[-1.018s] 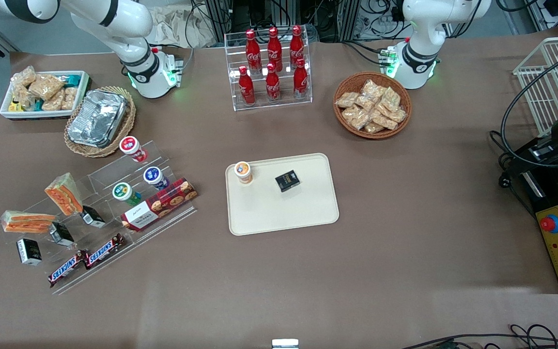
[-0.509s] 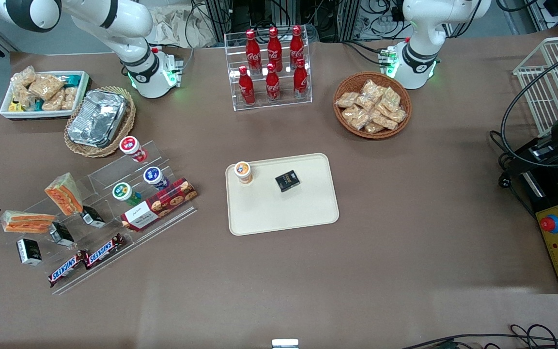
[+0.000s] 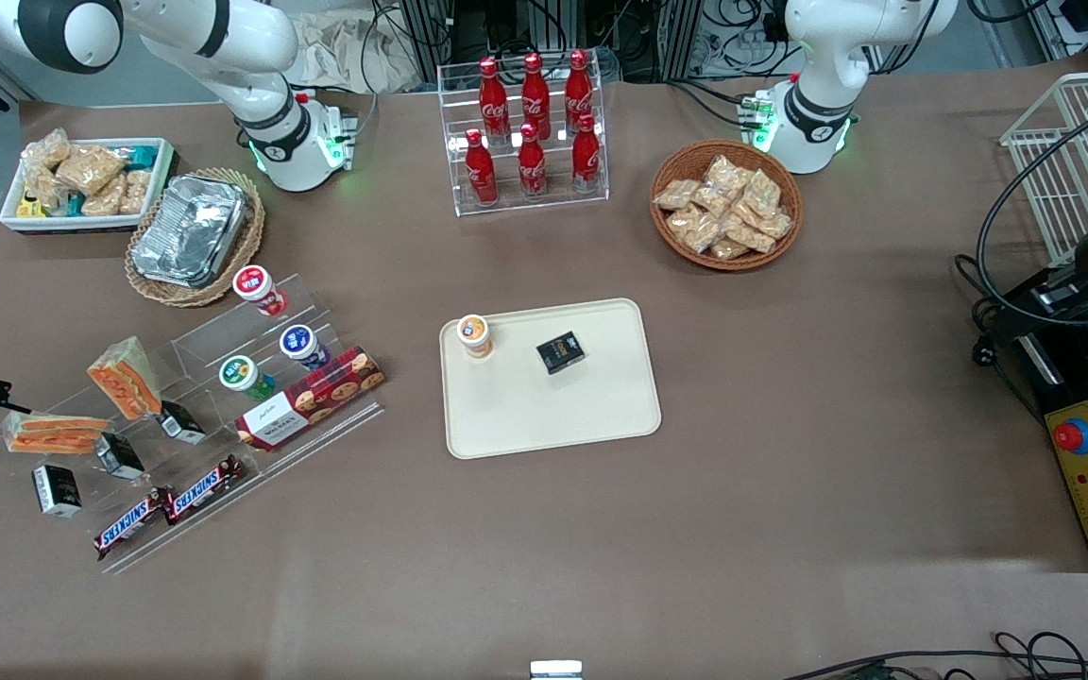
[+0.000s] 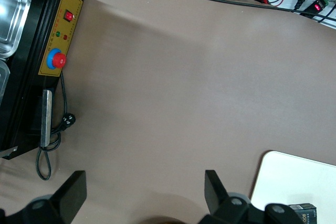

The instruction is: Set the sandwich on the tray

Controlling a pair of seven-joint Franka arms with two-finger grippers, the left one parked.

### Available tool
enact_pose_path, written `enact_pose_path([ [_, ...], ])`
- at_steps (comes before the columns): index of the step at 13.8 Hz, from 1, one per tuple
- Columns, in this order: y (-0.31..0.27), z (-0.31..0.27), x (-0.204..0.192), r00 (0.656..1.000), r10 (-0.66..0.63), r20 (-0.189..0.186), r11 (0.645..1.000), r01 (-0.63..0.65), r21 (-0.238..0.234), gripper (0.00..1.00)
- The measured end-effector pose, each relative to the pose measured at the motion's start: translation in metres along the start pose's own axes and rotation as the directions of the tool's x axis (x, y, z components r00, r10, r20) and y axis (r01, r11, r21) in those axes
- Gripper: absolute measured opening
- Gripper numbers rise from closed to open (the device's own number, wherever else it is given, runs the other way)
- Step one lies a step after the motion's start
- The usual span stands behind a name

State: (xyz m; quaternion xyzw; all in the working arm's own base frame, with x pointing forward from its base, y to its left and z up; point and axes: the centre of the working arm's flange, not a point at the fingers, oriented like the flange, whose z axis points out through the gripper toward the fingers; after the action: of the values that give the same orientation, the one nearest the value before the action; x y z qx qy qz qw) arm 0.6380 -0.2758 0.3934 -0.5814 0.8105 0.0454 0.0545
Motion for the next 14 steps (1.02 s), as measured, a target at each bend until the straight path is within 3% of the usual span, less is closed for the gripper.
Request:
enact_pose_path([
  [8,0.000,0.026,-0.009,1.000,-0.012,0.002,0.998,0.012,-0.055,0.96],
  [10,0.000,0.033,-0.012,1.000,-0.019,0.002,0.997,0.019,-0.073,0.79],
  [11,0.001,0.035,-0.013,0.999,-0.032,0.005,0.996,0.032,-0.081,0.78],
  [13,0.003,0.036,-0.014,0.996,-0.084,0.014,0.991,0.085,-0.100,0.59],
  [14,0.004,0.036,-0.014,0.994,-0.106,0.018,0.989,0.108,-0.106,0.59],
])
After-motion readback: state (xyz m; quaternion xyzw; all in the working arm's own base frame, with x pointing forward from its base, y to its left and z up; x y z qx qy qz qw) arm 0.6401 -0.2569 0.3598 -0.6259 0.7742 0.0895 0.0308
